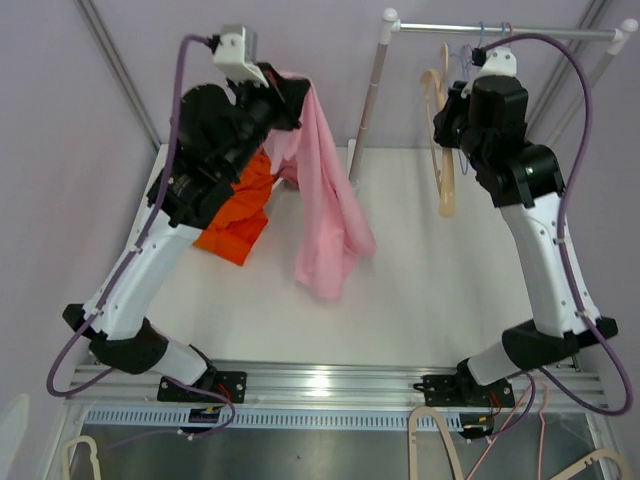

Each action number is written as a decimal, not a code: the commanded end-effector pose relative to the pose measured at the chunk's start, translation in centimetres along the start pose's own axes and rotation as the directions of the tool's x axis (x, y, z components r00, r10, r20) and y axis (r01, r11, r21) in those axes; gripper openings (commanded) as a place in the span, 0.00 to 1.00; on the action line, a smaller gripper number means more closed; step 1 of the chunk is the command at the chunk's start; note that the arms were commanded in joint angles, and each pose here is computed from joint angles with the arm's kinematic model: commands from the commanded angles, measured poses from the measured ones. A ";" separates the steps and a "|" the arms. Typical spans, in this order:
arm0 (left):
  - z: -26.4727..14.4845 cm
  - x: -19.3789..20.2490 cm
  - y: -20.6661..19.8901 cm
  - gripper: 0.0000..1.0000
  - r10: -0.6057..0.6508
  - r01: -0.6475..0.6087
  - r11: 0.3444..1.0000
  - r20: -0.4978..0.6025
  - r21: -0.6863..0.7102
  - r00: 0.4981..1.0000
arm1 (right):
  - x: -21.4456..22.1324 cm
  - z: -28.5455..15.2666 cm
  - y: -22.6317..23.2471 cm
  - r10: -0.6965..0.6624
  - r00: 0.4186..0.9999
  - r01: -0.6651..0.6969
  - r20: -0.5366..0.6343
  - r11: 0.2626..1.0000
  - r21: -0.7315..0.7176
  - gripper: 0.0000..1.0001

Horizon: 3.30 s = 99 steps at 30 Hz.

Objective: Remove the t-shirt from the hanger

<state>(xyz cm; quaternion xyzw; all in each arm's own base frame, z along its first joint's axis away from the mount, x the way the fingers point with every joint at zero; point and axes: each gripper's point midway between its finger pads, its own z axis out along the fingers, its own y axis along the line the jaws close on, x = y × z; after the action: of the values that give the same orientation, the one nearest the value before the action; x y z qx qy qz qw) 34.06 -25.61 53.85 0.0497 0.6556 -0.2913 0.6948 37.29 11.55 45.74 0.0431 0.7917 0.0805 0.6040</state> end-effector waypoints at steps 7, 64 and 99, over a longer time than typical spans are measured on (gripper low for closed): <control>2.4 -16.1 0.7 0.01 0.133 -0.233 0.961 0.494 0.146 0.859 | -10.1 6.5 0.4 0.043 0.963 -0.010 0.266 0.992 -0.124 0.00; -7.7 36.0 39.6 0.01 -0.856 -0.220 0.113 -0.207 -0.969 0.473 | 0.6 11.9 1.5 0.052 0.998 -0.045 0.038 0.984 -0.174 0.00; -10.0 7.5 29.0 0.99 -0.326 0.021 0.462 -0.148 -0.887 0.934 | -6.9 10.3 0.0 0.037 0.982 -0.021 0.185 0.996 -0.086 0.99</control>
<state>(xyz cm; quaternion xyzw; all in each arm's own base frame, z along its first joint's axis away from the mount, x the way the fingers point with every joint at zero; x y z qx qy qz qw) 40.10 -0.84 33.04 -0.3597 0.8311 0.0124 0.4240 50.46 12.72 46.19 0.0259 0.7542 0.1377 0.6415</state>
